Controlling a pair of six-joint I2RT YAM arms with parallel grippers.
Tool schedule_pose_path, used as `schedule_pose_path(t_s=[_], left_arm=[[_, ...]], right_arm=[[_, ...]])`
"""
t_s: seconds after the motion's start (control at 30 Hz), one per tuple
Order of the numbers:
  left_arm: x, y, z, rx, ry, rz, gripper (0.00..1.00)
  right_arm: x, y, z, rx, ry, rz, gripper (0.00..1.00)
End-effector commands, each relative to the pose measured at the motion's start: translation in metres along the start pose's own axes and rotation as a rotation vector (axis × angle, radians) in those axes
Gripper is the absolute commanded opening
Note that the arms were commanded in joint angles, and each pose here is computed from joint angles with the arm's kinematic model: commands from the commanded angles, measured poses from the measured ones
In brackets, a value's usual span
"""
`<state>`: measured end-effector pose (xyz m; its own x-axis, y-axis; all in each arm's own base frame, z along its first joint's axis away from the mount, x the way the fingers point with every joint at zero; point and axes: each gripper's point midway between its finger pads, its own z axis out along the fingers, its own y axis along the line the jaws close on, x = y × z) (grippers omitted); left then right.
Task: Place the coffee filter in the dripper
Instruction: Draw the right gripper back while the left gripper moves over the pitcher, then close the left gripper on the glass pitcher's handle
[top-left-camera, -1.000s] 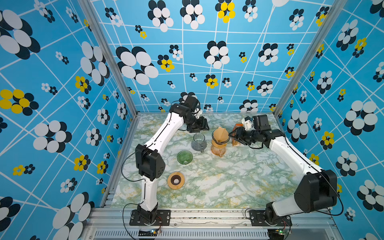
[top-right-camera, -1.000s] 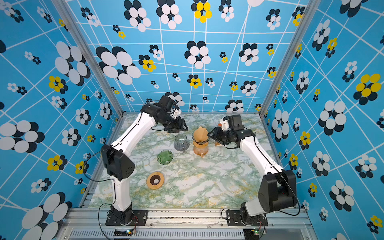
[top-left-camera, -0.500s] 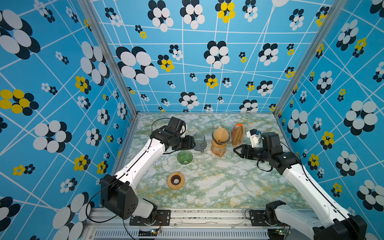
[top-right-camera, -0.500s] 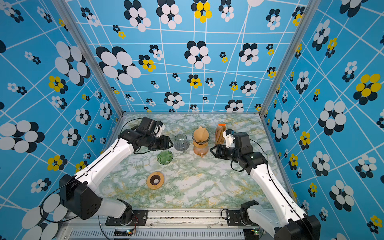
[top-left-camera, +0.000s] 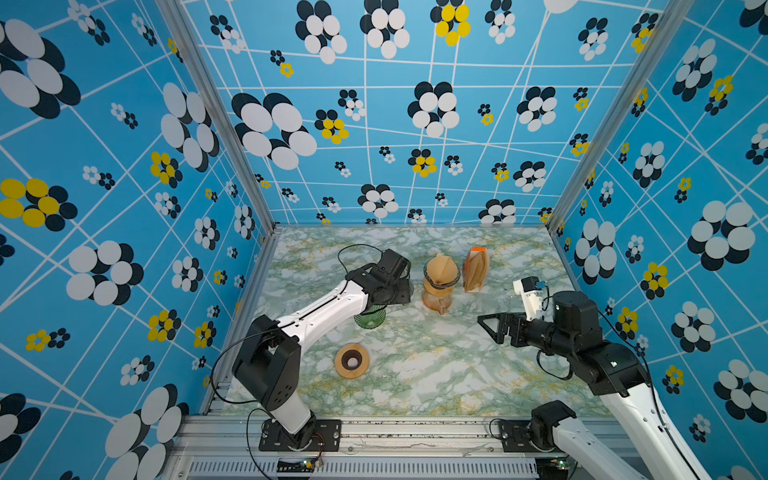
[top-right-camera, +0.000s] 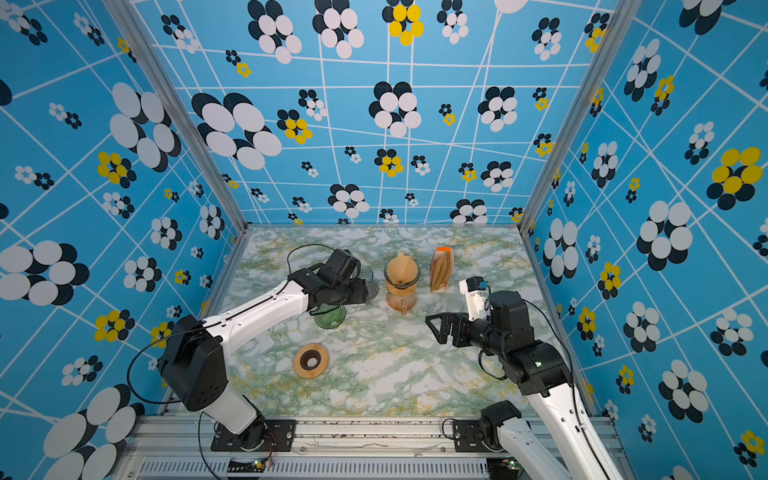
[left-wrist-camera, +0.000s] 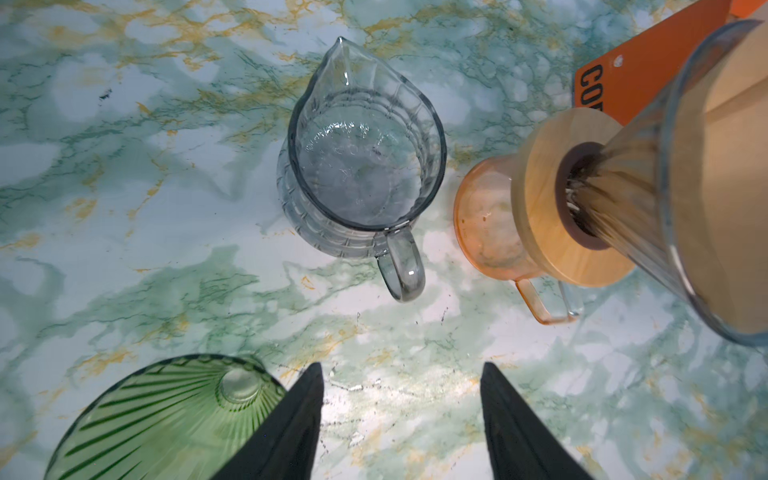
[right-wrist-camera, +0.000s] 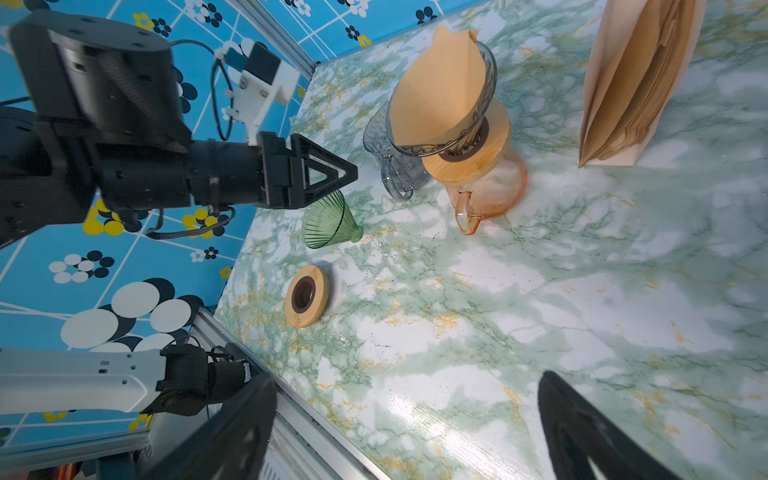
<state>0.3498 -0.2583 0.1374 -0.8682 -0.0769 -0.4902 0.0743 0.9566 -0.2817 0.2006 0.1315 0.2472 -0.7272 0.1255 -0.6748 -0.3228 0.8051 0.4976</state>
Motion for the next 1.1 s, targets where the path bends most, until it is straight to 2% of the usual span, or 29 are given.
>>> schedule_pose_path(t_s=[0.0, 0.17, 0.27, 0.67, 0.77, 1.07], left_arm=[[-0.021, -0.011, 0.005, -0.041, -0.099, -0.013, 0.60], [-0.017, -0.012, 0.029, -0.103, -0.104, -0.009, 0.58], [-0.018, -0.011, 0.038, -0.130, -0.115, -0.001, 0.56], [-0.018, -0.005, 0.052, -0.207, -0.127, 0.012, 0.44], [-0.017, -0.005, 0.053, -0.212, -0.130, 0.014, 0.36], [-0.012, 0.001, 0.056, -0.243, -0.118, 0.015, 0.30]], right_arm=[[0.011, -0.001, -0.018, 0.032, 0.012, 0.005, 0.99], [0.021, -0.009, -0.033, 0.095, 0.026, -0.032, 0.99], [0.024, -0.008, -0.035, 0.087, 0.030, -0.046, 0.99], [0.027, -0.007, -0.032, 0.066, 0.025, -0.048, 0.99], [0.027, -0.008, -0.032, 0.071, 0.019, -0.048, 0.99], [0.027, -0.008, -0.031, 0.069, 0.022, -0.044, 0.99]])
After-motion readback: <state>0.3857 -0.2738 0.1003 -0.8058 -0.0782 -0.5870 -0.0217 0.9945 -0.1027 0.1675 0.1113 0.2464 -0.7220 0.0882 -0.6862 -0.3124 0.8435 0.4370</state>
